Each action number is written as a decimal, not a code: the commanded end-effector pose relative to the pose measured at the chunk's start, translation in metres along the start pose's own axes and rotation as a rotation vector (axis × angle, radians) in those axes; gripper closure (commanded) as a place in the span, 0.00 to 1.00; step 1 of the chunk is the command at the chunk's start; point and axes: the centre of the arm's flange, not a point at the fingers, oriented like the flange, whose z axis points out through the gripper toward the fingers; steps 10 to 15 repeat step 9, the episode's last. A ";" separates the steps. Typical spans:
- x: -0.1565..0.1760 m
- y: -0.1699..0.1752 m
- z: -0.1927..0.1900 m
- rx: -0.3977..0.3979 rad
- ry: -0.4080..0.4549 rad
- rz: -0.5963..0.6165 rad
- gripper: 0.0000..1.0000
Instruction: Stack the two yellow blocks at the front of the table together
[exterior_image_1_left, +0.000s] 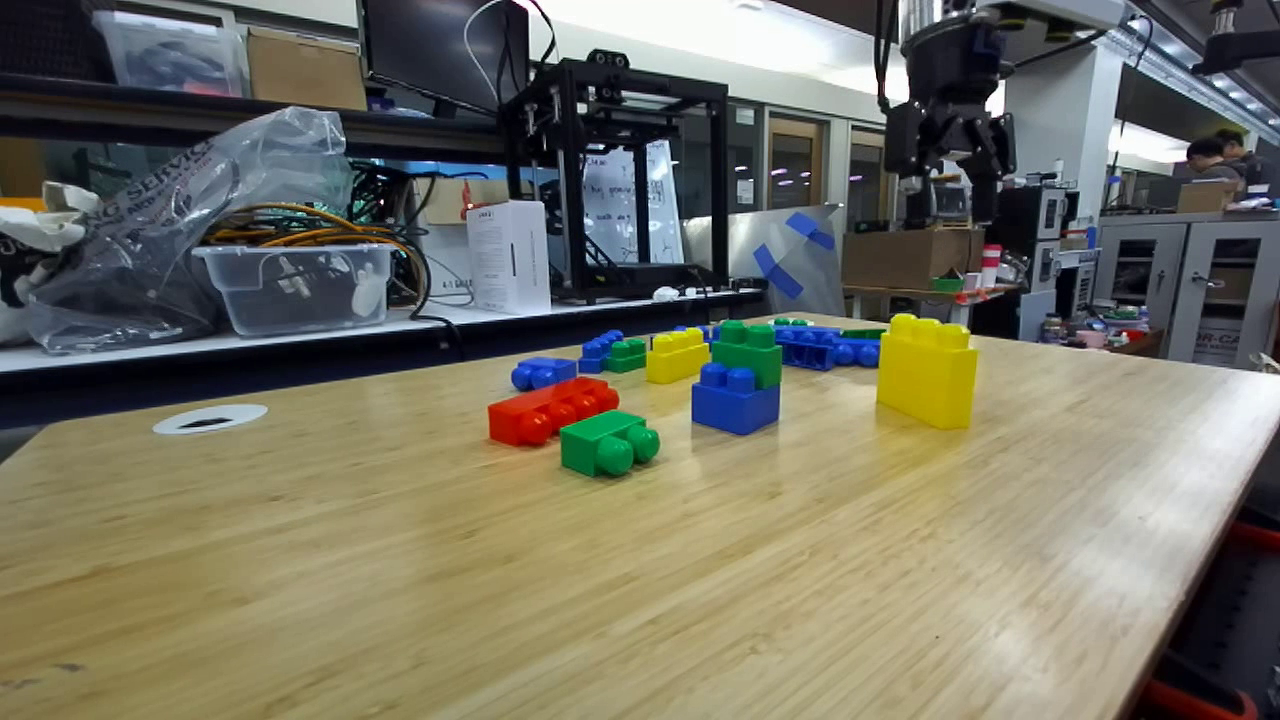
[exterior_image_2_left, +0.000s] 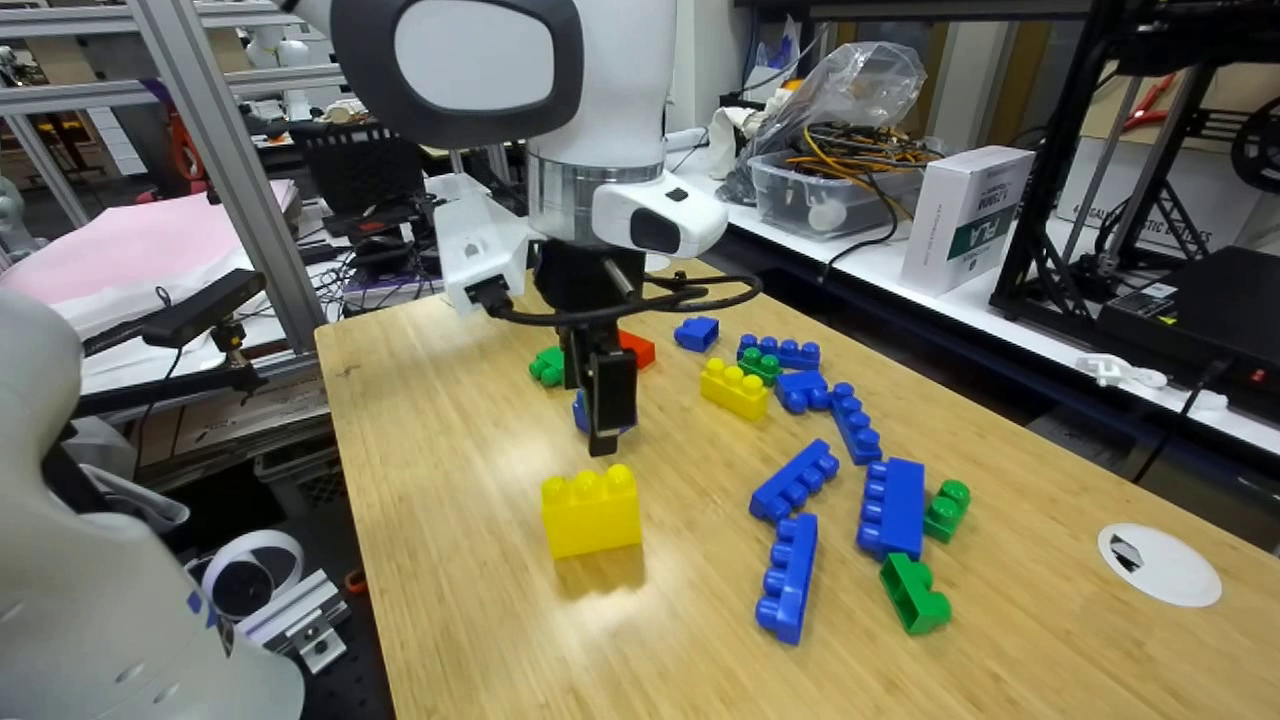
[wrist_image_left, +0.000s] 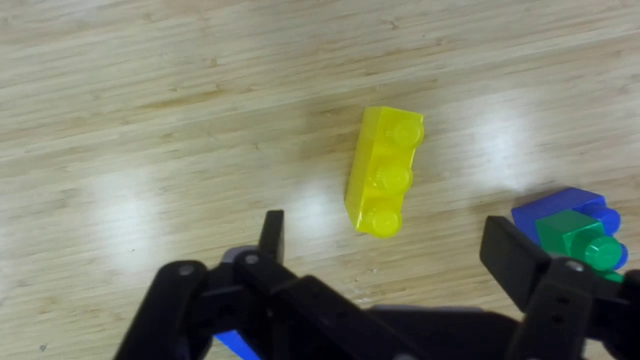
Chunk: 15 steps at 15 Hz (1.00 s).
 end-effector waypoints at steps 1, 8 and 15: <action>-0.001 0.002 -0.004 0.004 -0.002 -0.011 0.00; -0.002 0.003 -0.005 0.006 -0.009 -0.021 0.00; -0.002 0.003 -0.005 0.006 -0.009 -0.021 0.00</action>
